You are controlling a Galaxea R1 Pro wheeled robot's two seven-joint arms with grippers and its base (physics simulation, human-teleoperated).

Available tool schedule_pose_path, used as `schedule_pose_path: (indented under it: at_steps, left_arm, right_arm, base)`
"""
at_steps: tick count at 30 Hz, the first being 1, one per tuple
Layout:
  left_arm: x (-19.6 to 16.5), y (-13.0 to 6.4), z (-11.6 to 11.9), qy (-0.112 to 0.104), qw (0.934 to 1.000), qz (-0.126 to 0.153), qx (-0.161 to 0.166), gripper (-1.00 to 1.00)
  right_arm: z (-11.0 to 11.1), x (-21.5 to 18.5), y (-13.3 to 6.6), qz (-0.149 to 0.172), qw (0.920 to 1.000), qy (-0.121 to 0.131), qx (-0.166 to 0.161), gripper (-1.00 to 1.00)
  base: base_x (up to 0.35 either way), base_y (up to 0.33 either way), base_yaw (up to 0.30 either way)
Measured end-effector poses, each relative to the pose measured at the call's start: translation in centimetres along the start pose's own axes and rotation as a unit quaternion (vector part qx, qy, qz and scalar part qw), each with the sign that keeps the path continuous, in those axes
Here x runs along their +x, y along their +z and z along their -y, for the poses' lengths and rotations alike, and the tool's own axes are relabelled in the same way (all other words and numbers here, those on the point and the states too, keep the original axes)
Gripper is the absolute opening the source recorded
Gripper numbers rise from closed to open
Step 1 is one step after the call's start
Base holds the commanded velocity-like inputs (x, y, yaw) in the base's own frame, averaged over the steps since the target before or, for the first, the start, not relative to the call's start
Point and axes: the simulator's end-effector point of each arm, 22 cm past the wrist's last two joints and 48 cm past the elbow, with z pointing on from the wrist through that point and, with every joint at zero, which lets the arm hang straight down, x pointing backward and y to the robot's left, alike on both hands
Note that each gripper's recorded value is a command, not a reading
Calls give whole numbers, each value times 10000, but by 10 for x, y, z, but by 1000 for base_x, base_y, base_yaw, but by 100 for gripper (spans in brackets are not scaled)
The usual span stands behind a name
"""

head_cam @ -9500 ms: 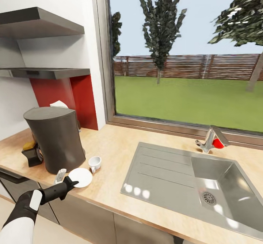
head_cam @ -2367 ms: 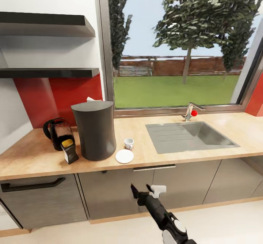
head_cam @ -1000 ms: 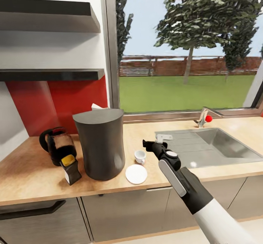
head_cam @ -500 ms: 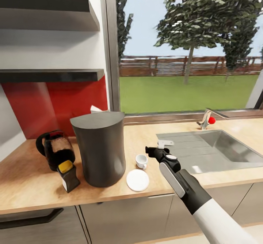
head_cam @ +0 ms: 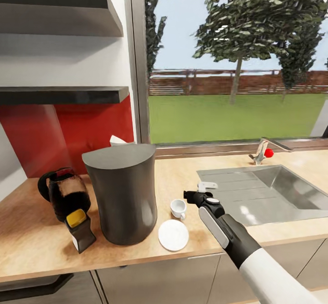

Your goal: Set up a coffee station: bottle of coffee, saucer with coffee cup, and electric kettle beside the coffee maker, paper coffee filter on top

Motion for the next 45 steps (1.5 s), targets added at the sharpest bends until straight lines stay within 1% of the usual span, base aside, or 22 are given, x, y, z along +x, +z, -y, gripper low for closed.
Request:
schedule_pose_path:
  at_steps: [10, 11, 13, 17, 22, 25, 26, 33, 41, 45]
  left_arm:
    - [0, 0, 0, -7, 10000, -2, 0, 100]
    - [0, 0, 0, -7, 10000, -2, 0, 100]
    - [0, 0, 0, -7, 10000, 0, 0, 100]
    - [0, 0, 0, -8, 10000, -2, 0, 100]
    - [0, 0, 0, -8, 10000, -2, 0, 100]
    - [0, 0, 0, -8, 10000, -2, 0, 100]
    - [0, 0, 0, -8, 10000, -3, 0, 100]
    - [0, 0, -1, -13, 10000, -1, -9, 100]
    - [0, 0, -1, -14, 10000, -1, -14, 100]
    - [0, 0, -1, -12, 10000, -1, -15, 100]
  right_arm:
    - [4, 9, 4, -102, 9999, -17, 46, 100]
    - [7, 18, 7, -197, 9998, -39, 95, 100]
    - [8, 24, 8, -263, 9996, -47, 120, 100]
    - [8, 28, 10, -312, 9994, -50, 134, 100]
    - [9, 31, 10, -344, 9993, -51, 139, 100]
    - [11, 36, 12, -400, 9990, -58, 165, 100]
    - [10, 42, 13, -464, 9987, -60, 179, 100]
    - [9, 47, 14, -517, 9985, -53, 180, 100]
    - [9, 62, 17, -683, 9974, -63, 223, 100]
    - [9, 65, 18, -712, 9972, -69, 230, 100]
  base:
    - [61, 11, 0]
    - [117, 43, 0]
    - [169, 77, 0]
    - [88, 33, 0]
    - [14, 5, 0]
    - [3, 1, 0]
    - [0, 0, 0]
    - [0, 0, 0]
    - [0, 0, 0]
    - [0, 0, 0]
